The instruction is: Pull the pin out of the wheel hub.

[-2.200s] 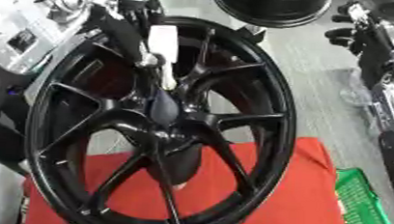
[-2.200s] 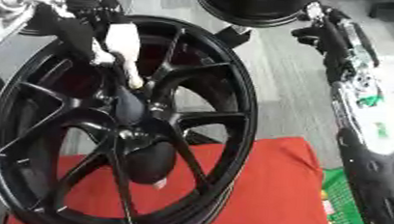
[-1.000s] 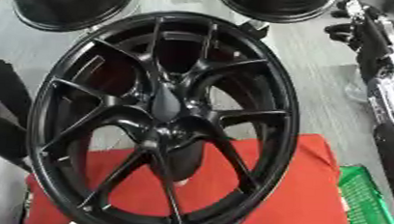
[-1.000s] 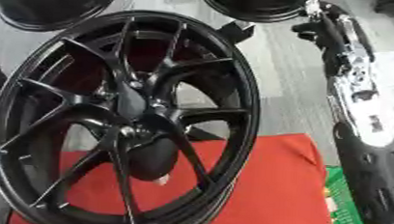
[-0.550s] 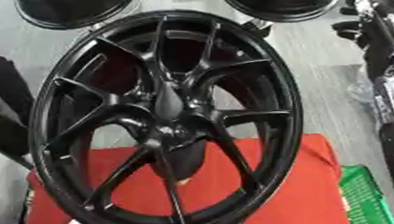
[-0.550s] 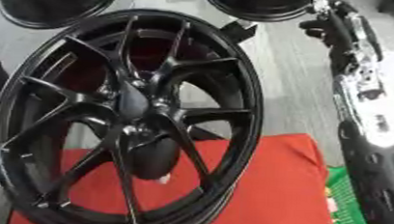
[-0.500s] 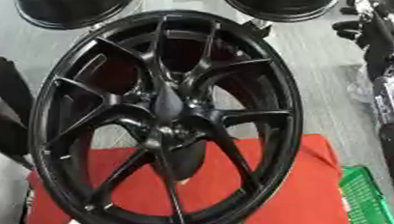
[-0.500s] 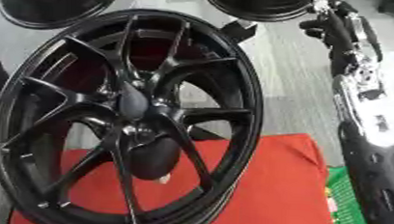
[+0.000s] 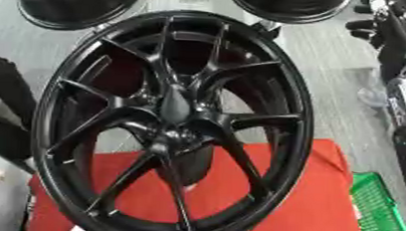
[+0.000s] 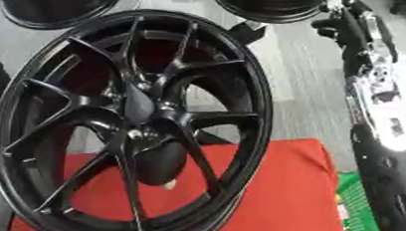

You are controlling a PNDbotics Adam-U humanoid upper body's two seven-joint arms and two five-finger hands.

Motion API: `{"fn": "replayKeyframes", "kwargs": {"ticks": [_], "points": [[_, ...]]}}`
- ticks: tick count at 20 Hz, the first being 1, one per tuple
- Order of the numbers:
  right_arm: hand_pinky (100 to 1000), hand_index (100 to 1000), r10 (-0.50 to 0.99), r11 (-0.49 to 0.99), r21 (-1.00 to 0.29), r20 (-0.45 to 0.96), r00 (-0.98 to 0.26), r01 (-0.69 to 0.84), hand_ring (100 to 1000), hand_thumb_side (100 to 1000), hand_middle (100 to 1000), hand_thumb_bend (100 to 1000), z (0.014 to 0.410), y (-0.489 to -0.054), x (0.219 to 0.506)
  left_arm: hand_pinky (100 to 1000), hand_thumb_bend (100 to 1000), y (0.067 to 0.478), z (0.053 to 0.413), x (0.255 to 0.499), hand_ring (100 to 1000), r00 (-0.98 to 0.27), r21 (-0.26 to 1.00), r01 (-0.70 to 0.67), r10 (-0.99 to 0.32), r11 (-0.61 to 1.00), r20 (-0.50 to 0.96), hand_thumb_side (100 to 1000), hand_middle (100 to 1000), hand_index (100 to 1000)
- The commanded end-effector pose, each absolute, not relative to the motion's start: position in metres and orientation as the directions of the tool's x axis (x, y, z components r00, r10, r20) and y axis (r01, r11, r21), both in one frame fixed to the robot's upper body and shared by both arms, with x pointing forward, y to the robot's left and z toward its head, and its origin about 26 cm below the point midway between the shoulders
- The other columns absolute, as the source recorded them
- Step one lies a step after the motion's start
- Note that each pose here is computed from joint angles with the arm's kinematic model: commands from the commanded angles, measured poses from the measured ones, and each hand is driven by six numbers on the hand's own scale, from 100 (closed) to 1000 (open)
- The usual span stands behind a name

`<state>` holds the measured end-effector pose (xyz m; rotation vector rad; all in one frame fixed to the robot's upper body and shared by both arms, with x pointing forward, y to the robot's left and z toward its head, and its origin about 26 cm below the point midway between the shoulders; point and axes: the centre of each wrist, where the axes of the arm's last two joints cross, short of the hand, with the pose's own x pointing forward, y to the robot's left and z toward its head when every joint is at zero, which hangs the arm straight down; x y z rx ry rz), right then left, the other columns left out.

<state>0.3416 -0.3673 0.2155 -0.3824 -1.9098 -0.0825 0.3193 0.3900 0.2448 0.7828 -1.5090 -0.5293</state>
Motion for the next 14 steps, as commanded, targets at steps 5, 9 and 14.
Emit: {"fn": "replayKeyframes", "kwargs": {"ticks": [5,9,14], "points": [[780,752,0.249,0.941,-0.141,0.903,-0.349,0.307,651,608,703,100,0.229,-0.37,0.338,682,144,0.348,0.267,0.319,740,-0.261,0.438,-0.318,-0.522,0.841,0.812,857,694,684],[780,752,0.242,0.944,-0.136,0.904,-0.352,0.3,651,606,703,100,0.229,-0.368,0.339,665,212,0.301,0.261,0.328,728,-0.423,0.153,-0.186,-0.22,0.971,0.879,840,703,733],[780,751,0.222,0.95,-0.118,0.906,-0.361,0.289,651,602,702,100,0.228,-0.365,0.34,666,277,0.243,0.243,0.345,724,-0.46,-0.139,-0.008,0.119,0.99,0.88,824,705,733]]}}
